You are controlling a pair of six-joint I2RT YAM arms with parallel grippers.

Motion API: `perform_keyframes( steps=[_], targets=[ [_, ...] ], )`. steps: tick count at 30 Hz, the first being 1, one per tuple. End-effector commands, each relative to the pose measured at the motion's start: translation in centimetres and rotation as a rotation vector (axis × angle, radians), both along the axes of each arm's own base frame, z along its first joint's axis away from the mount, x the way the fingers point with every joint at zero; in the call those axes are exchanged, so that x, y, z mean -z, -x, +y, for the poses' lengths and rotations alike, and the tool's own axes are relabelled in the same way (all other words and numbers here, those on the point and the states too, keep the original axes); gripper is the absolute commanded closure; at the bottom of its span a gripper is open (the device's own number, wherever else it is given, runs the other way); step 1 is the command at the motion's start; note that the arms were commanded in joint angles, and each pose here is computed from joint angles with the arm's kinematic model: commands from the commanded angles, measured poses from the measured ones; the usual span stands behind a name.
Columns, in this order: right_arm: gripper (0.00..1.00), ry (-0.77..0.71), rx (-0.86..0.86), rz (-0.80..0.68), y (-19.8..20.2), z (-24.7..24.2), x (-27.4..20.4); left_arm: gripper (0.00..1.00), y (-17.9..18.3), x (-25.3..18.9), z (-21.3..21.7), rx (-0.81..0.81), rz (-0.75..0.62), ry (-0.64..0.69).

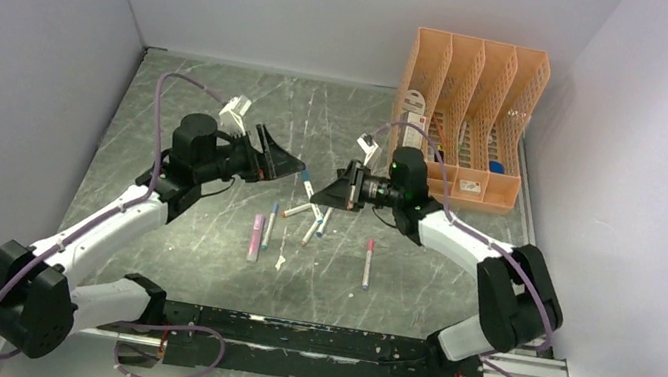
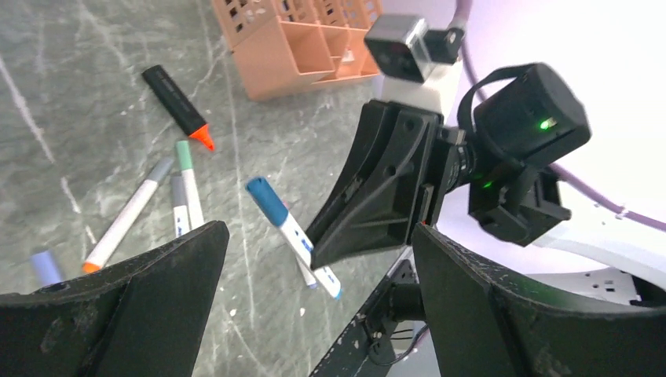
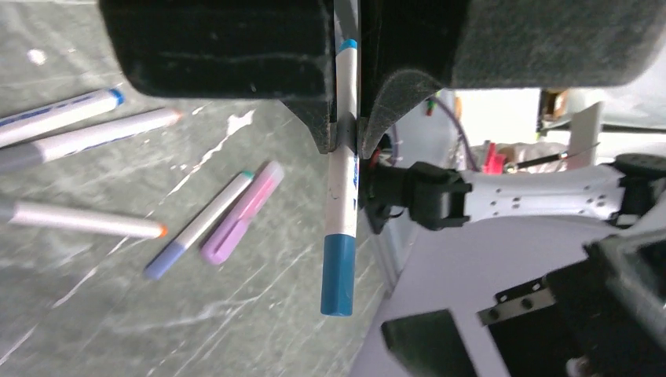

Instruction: Open the pen caps

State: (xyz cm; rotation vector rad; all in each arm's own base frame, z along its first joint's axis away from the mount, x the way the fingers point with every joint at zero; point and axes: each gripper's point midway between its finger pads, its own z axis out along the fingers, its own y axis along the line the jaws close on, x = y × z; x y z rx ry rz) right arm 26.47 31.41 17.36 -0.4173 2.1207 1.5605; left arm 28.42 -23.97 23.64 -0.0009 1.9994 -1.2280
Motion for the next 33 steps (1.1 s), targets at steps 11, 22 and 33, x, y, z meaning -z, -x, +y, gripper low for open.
perform_keyframes(
  steps=[11,22,33],
  targets=[
    [1.00,-0.202,-0.011,-0.040,2.3,-0.4,-5.4,0.04,1.2,-2.5,-2.0,0.086,-0.084,0.248],
    [1.00,-0.173,-0.014,-0.045,1.9,0.4,-5.1,0.20,1.6,-2.4,-3.7,0.113,-0.081,0.264],
    [1.00,-0.164,-0.010,-0.050,2.2,0.4,-5.0,0.59,1.7,-2.1,-4.0,0.113,-0.077,0.264]
  ],
)
